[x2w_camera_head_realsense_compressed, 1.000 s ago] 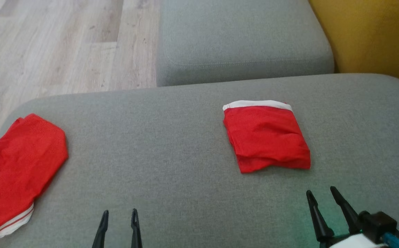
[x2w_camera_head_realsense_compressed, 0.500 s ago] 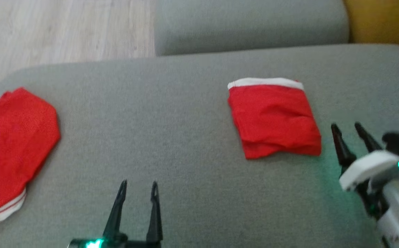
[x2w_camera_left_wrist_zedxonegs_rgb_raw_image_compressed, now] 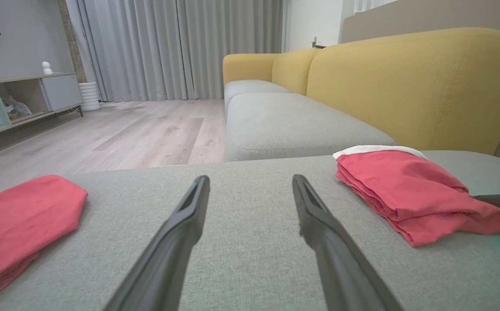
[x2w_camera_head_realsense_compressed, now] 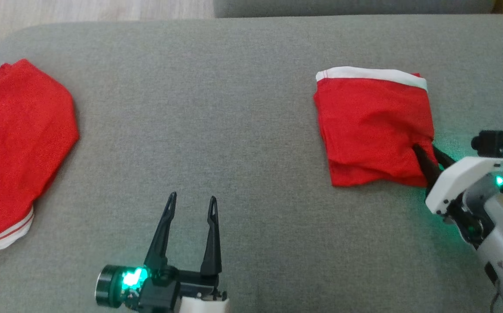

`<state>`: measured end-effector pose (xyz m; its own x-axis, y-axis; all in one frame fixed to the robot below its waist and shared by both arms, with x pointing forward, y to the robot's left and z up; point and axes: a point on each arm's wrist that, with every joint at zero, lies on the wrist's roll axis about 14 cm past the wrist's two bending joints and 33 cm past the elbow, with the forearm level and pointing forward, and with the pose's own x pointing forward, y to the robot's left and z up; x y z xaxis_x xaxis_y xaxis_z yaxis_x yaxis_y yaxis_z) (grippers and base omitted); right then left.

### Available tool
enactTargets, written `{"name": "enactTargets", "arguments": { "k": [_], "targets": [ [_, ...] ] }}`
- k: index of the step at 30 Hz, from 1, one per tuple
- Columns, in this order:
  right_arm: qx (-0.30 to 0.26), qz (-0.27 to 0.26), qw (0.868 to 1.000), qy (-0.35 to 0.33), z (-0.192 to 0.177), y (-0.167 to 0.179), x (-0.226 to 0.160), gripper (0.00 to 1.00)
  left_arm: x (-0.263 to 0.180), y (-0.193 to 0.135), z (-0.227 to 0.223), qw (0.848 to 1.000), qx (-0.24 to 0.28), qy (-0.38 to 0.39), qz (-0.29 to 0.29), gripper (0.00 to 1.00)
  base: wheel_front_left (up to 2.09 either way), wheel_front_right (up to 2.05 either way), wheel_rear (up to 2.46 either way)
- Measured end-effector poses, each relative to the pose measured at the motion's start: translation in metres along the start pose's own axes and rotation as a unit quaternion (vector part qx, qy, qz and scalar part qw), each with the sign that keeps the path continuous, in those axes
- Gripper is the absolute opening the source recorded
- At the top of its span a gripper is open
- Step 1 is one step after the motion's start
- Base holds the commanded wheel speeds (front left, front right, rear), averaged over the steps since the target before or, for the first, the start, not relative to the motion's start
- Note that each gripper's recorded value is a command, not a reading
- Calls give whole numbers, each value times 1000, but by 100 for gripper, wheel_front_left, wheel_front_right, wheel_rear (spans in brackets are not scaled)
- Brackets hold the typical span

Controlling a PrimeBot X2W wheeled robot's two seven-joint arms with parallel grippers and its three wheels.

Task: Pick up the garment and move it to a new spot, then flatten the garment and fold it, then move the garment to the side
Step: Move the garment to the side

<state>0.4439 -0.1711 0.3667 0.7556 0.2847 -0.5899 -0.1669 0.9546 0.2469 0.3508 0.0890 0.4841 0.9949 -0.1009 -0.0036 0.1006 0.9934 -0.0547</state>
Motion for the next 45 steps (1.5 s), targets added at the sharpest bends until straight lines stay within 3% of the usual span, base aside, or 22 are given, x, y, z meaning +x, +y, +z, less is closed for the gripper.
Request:
{"name": "enactTargets", "arguments": {
  "k": [5, 8, 15, 23, 30, 31, 32, 33, 38, 41, 45],
  "targets": [
    [14, 9, 1000, -25, 16, 3, 2, 0, 9, -5, -2, 1000, 0, 0, -5, 100, 0, 0, 0],
    [5, -4, 999, -44, 30, -15, -6, 0, 15, -15, -5, 1000, -3, 3, -21, 100, 0, 0, 0],
    [-60, -89, 991, -80, 72, -102, -38, 0, 46, -47, -12, 997, -6, -1, -78, 100, 0, 0, 0],
    [-112, -204, 971, -56, 84, -202, -76, 0, 92, -75, -35, 992, -7, -2, -128, 100, 0, 0, 0],
    [-142, -265, 952, -52, 95, -250, -85, 0, 116, -93, -67, 987, -19, 18, -156, 100, 0, 0, 0],
    [-147, -271, 950, -49, 95, -255, -85, 6, 118, -95, -70, 987, -21, 21, -159, 100, 0, 0, 0],
    [-151, -279, 947, -48, 95, -260, -85, 35, 119, -97, -74, 986, -22, 23, -162, 100, 0, 0, 0],
    [-158, -286, 944, -47, 96, -265, -85, 100, 120, -99, -76, 986, -23, 25, -165, 100, 0, 0, 0],
    [-187, -304, 932, -66, 113, -272, -83, 100, 121, -94, -71, 987, -24, 23, -157, 100, 0, 0, 0],
    [-176, -292, 937, -82, 115, -259, -74, 100, 120, -90, -62, 989, -24, 16, -148, 100, 0, 0, 0],
    [-130, -234, 957, -113, 104, -212, -51, 100, 108, -76, -46, 992, -31, 14, -121, 100, 0, 0, 0]
  ]
}}
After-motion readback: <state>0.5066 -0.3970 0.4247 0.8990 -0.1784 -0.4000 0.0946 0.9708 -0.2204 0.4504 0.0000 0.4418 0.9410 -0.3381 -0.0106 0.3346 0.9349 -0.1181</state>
